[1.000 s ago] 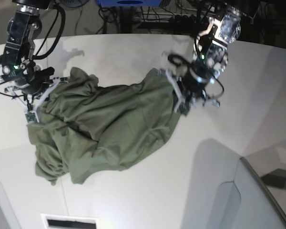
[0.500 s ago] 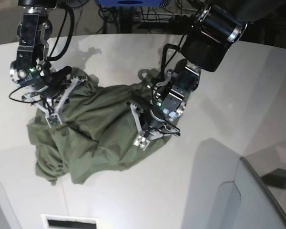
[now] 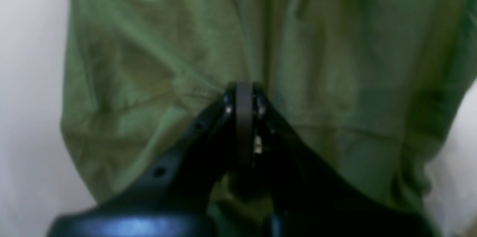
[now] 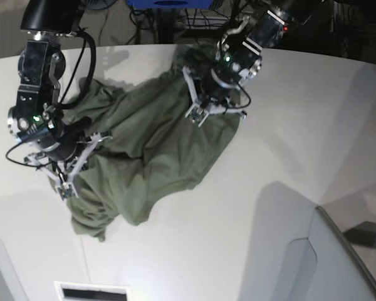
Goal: Layout the t-shirt on the table in an organized manner, then fold the t-shirt properly
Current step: 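Lift the shirt with both grippers and pull it apart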
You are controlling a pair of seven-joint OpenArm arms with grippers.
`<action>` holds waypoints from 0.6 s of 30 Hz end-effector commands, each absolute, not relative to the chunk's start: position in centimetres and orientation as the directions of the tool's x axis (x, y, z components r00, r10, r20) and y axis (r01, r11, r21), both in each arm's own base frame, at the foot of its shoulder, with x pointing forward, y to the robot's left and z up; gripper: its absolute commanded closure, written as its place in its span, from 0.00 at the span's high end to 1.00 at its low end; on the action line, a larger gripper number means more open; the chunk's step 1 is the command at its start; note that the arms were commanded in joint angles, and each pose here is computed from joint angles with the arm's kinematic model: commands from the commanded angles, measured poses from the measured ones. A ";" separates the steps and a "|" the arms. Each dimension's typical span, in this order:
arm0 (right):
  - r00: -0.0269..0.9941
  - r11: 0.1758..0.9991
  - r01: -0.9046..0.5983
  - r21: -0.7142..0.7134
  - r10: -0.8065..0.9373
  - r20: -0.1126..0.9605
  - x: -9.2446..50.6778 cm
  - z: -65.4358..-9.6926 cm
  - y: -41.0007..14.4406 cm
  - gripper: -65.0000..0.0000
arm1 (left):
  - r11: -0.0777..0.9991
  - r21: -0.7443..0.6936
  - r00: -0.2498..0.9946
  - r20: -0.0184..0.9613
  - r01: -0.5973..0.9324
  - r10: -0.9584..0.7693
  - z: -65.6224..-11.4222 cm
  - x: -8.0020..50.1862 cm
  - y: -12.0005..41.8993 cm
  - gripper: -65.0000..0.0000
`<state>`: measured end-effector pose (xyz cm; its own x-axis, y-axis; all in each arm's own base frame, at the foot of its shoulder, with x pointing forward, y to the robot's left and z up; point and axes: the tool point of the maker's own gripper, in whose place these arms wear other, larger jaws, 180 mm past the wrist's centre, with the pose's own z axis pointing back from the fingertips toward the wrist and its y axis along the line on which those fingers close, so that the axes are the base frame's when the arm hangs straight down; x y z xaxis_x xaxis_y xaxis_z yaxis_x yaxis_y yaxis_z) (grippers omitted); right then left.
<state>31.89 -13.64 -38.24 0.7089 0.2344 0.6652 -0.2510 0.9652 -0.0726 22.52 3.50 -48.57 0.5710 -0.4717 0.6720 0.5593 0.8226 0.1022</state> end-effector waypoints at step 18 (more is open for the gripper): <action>0.644 0.909 -0.413 -0.060 0.338 0.686 31.6 -37.8 -7.5 0.00 | 0.974 0.128 0.602 0.769 0.185 -0.215 -44.7 34.1 12.5 0.02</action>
